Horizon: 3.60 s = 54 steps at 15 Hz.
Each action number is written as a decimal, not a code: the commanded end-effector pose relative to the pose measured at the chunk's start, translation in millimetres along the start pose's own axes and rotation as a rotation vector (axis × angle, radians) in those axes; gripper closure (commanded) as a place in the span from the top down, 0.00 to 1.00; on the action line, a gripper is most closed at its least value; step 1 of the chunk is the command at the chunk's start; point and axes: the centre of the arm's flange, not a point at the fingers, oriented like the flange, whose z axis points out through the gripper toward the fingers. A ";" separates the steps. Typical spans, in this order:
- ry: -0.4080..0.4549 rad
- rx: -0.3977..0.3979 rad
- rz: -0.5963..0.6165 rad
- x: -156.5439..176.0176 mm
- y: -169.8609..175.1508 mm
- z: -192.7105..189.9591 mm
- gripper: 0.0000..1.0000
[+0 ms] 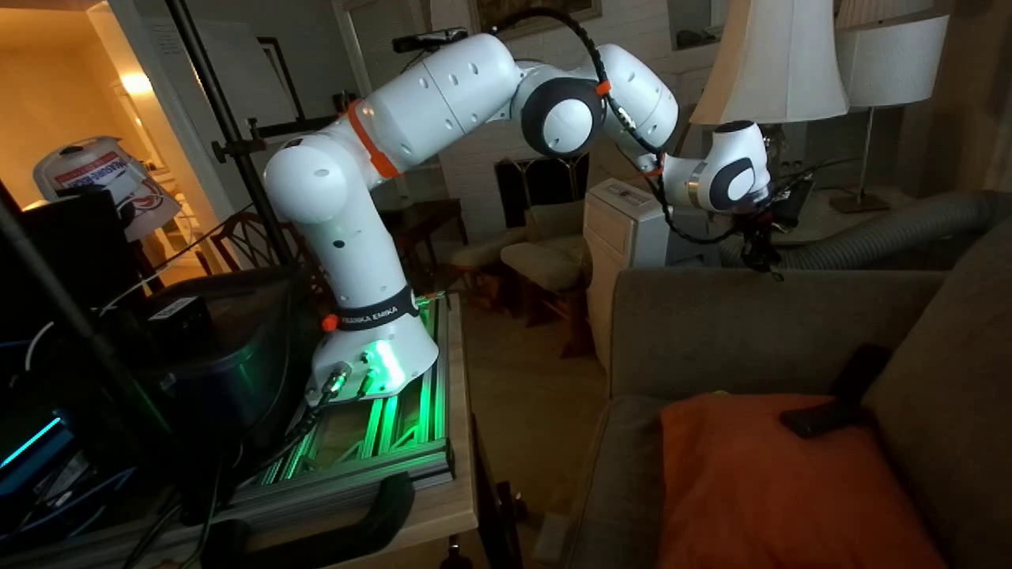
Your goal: Put the black measuring cup on the left armrest of the sofa.
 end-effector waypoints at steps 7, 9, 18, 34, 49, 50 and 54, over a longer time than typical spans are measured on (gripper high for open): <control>-0.088 -0.046 -0.267 21.4 27.3 46.4 0.03; -0.109 -0.059 -0.305 25.0 29.9 48.6 0.03; -0.237 -0.019 -0.479 -4.4 39.2 17.4 0.03; -0.344 0.038 -0.447 -0.5 3.7 34.5 0.03; -0.411 0.047 -0.354 6.7 0.9 37.1 0.50; -0.414 0.048 -0.355 6.4 1.7 36.6 0.57; -0.426 0.049 -0.353 6.6 4.9 34.6 0.88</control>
